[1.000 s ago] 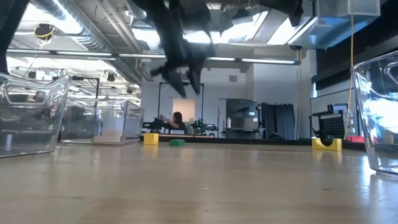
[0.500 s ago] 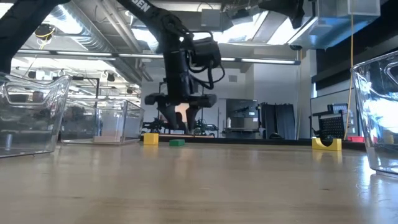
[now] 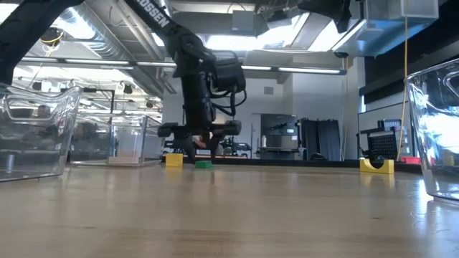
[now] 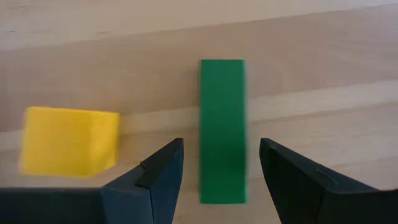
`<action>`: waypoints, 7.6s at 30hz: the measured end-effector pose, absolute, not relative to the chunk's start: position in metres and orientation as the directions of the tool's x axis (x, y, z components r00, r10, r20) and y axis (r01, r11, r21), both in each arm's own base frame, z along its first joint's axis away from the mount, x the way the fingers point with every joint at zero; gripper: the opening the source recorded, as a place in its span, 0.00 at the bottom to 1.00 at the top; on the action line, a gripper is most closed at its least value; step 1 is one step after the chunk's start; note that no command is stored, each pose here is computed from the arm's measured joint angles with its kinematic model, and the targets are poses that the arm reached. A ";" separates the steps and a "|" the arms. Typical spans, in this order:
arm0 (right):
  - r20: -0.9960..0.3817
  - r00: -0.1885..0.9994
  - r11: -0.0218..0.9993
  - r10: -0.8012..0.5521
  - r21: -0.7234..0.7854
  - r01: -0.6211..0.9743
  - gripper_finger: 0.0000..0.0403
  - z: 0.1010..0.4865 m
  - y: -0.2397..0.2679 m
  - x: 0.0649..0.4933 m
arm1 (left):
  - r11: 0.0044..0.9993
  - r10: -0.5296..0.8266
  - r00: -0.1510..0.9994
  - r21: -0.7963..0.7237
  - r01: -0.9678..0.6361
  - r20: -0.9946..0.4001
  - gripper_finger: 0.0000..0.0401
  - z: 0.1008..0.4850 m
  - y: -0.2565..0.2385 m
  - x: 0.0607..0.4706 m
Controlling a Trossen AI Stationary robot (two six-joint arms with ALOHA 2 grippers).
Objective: Sort & place blocks by color
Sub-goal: Put the green block into the bottom right transparent bin, then put the left yellow block into the bottom left transparent bin
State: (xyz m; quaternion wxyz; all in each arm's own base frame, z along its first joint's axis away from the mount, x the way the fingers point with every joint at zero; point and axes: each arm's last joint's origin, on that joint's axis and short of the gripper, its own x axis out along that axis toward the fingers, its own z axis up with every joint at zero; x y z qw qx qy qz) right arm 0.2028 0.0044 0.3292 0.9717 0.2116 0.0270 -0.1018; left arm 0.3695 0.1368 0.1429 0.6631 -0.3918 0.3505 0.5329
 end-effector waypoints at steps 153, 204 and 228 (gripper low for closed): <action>-0.876 0.229 0.696 0.424 0.477 0.536 0.27 0.216 0.158 0.152 | 0.925 0.197 0.980 -0.324 -0.198 -0.036 0.50 0.345 0.031 0.214; -0.997 -0.064 0.919 0.043 0.065 -0.389 0.28 0.148 0.188 0.206 | 0.918 0.223 0.975 -0.340 -0.204 0.017 0.50 0.350 0.031 0.214; -0.997 -0.065 0.931 0.041 0.062 -0.360 0.48 0.170 0.196 0.214 | 0.918 0.222 0.975 -0.340 -0.204 0.017 0.50 0.350 0.031 0.214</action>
